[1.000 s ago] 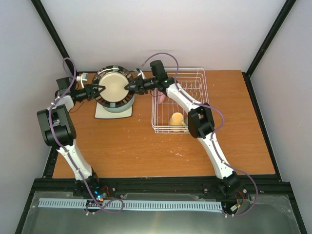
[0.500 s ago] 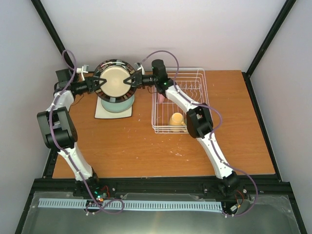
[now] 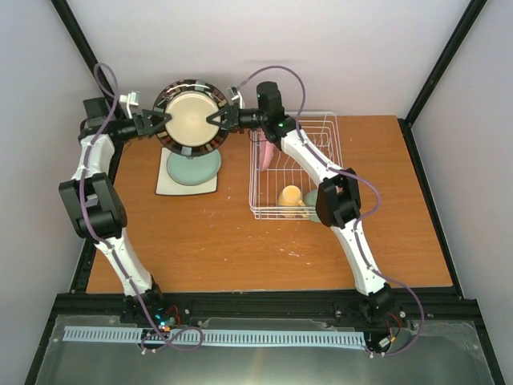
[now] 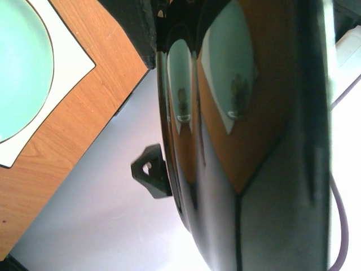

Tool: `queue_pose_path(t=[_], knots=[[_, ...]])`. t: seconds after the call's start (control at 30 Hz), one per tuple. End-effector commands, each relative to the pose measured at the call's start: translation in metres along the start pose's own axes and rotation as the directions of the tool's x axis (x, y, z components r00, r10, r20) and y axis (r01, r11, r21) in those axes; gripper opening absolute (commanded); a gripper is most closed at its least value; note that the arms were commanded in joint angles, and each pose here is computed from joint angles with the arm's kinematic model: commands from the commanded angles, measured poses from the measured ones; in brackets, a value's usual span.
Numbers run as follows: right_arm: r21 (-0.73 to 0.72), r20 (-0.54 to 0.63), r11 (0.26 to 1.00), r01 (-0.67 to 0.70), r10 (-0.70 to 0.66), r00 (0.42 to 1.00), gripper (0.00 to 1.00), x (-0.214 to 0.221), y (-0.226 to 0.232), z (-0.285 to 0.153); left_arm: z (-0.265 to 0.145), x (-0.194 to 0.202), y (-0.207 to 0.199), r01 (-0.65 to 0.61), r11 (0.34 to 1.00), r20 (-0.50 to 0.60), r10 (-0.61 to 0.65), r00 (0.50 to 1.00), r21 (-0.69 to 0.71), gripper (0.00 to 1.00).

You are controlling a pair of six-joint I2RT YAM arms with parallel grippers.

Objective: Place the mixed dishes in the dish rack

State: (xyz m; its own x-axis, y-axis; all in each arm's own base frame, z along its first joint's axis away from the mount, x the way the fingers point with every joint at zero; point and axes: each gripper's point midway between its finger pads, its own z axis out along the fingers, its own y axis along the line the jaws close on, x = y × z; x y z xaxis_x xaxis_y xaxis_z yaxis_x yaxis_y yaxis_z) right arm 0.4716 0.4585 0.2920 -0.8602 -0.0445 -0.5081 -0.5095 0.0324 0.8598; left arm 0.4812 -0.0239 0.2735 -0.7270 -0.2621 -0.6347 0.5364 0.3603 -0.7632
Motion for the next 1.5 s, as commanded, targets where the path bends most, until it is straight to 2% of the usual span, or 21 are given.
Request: queue_pose_path(t=[0.0,0.13,0.27,0.37,0.43,0.53,0.63,0.73,0.8,0.87,0.9,0.97,1.03,1.1,1.17,1.37,1.47], knots=[[-0.042,0.064,0.961,0.273,-0.270,0.961,0.03,-0.025,0.105,-0.025,-0.040,-0.047,-0.004,-0.119,0.986,0.097,0.130,0.987,-0.116,1.00],[0.072,0.066,0.950,0.304,-0.309,0.949,0.03,-0.026,0.097,-0.032,-0.057,-0.068,-0.028,-0.209,0.959,0.158,0.240,0.958,-0.191,1.00],[0.223,0.073,0.911,0.348,-0.371,0.926,0.03,-0.031,0.094,-0.045,-0.069,-0.088,-0.068,-0.312,0.915,0.243,0.373,0.895,-0.257,1.00],[0.347,0.092,0.855,0.385,-0.439,0.894,0.03,-0.042,0.101,-0.062,-0.077,-0.100,-0.088,-0.331,0.886,0.270,0.423,0.865,-0.325,1.00],[0.442,0.108,0.798,0.410,-0.501,0.859,0.03,-0.052,0.112,-0.077,-0.086,-0.111,-0.099,-0.344,0.840,0.275,0.479,0.834,-0.419,1.00],[0.604,0.127,0.672,0.429,-0.612,0.780,0.03,-0.071,0.136,-0.111,-0.107,-0.122,-0.102,-0.309,0.745,0.261,0.539,0.801,-0.592,1.00],[0.791,0.143,0.486,0.372,-0.738,0.660,0.03,-0.091,0.178,-0.164,-0.126,-0.124,-0.098,-0.253,0.655,0.231,0.559,0.796,-0.712,1.00],[0.930,0.117,0.282,0.235,-0.834,0.539,0.03,-0.099,0.213,-0.221,-0.139,-0.118,-0.092,-0.198,0.595,0.222,0.557,0.801,-0.779,1.00],[0.982,0.088,0.158,0.108,-0.874,0.478,0.03,-0.094,0.223,-0.259,-0.148,-0.112,-0.085,-0.145,0.565,0.233,0.541,0.808,-0.812,1.00],[0.997,0.074,0.063,-0.039,-0.900,0.430,0.03,-0.081,0.229,-0.299,-0.158,-0.106,-0.076,-0.083,0.529,0.250,0.527,0.812,-0.845,1.00],[0.993,0.084,0.039,-0.115,-0.907,0.412,0.03,-0.073,0.232,-0.318,-0.162,-0.103,-0.074,-0.064,0.511,0.254,0.529,0.810,-0.857,1.00],[0.974,0.117,0.015,-0.228,-0.889,0.442,0.03,-0.057,0.219,-0.346,-0.171,-0.098,-0.062,-0.020,0.470,0.258,0.519,0.815,-0.883,1.00],[0.953,0.166,0.000,-0.303,-0.835,0.524,0.03,-0.043,0.193,-0.359,-0.177,-0.094,-0.053,0.002,0.433,0.247,0.510,0.824,-0.901,1.00],[0.945,0.211,0.002,-0.328,-0.768,0.605,0.03,-0.030,0.165,-0.355,-0.179,-0.092,-0.047,0.015,0.415,0.240,0.496,0.834,-0.909,1.00],[0.937,0.272,0.038,-0.346,-0.700,0.660,0.03,-0.021,0.138,-0.345,-0.179,-0.091,-0.043,0.018,0.411,0.238,0.491,0.838,-0.912,1.00],[0.900,0.426,0.175,-0.398,-0.538,0.727,0.03,-0.010,0.080,-0.317,-0.176,-0.085,-0.036,0.022,0.422,0.239,0.469,0.850,-0.906,1.00],[0.895,0.443,0.188,-0.405,-0.481,0.757,0.03,-0.009,0.061,-0.311,-0.178,-0.079,-0.029,0.039,0.409,0.240,0.453,0.859,-0.912,1.00]])
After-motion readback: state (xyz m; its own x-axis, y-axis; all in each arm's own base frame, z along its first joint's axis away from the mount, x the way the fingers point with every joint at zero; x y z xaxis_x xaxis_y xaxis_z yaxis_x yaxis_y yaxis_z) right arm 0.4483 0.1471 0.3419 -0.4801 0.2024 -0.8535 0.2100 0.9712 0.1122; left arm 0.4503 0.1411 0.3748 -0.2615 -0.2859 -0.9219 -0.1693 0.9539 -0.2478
